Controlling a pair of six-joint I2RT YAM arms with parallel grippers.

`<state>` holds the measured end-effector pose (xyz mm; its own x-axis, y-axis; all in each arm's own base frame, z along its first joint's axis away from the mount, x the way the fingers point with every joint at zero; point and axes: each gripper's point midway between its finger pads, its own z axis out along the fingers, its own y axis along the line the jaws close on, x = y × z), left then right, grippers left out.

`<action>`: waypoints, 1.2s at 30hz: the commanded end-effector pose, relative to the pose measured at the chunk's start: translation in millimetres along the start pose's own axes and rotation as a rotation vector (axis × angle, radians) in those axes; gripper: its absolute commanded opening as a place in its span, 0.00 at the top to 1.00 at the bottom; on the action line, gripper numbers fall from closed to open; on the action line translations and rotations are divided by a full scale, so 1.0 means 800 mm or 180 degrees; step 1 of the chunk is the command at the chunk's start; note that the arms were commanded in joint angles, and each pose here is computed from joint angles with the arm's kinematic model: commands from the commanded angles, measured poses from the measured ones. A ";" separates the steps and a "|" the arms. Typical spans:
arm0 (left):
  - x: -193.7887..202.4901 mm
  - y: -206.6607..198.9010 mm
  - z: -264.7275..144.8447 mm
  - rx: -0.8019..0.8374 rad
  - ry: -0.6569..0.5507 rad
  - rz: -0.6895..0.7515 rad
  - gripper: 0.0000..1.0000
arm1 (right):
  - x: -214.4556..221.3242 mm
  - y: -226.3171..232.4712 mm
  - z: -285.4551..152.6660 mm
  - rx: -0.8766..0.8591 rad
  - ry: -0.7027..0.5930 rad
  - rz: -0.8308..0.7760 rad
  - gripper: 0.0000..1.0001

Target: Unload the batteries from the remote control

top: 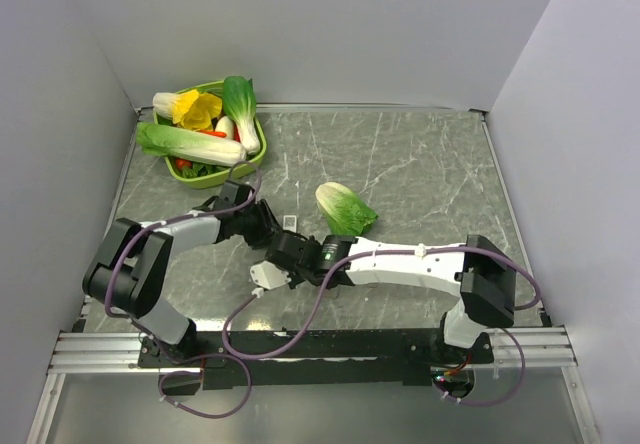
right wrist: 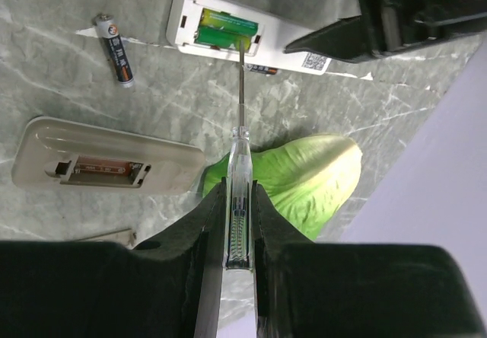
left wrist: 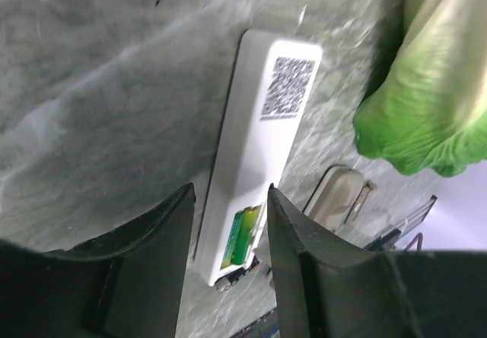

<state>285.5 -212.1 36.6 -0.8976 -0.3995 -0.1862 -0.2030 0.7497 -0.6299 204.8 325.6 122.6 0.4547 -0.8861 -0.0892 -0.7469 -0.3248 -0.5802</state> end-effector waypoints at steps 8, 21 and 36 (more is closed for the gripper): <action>-0.002 -0.003 0.004 0.0186 0.0063 0.0133 0.55 | 0.000 -0.022 -0.001 0.0074 0.0192 -0.0413 1.00; 0.010 -0.004 0.011 0.0287 0.0241 0.0105 0.62 | -0.006 -0.022 0.001 0.0105 0.0253 -0.0791 1.00; 0.019 -0.011 0.019 0.0395 0.0263 0.0118 0.66 | -0.014 -0.002 0.015 -0.0024 0.0276 -0.1146 1.00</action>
<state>283.8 -223.4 27.6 -0.9248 -0.3489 -0.1514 -0.1508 0.7018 -0.6963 209.4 337.4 123.7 0.6108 -0.7803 0.1346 -0.5869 -0.5602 -0.5846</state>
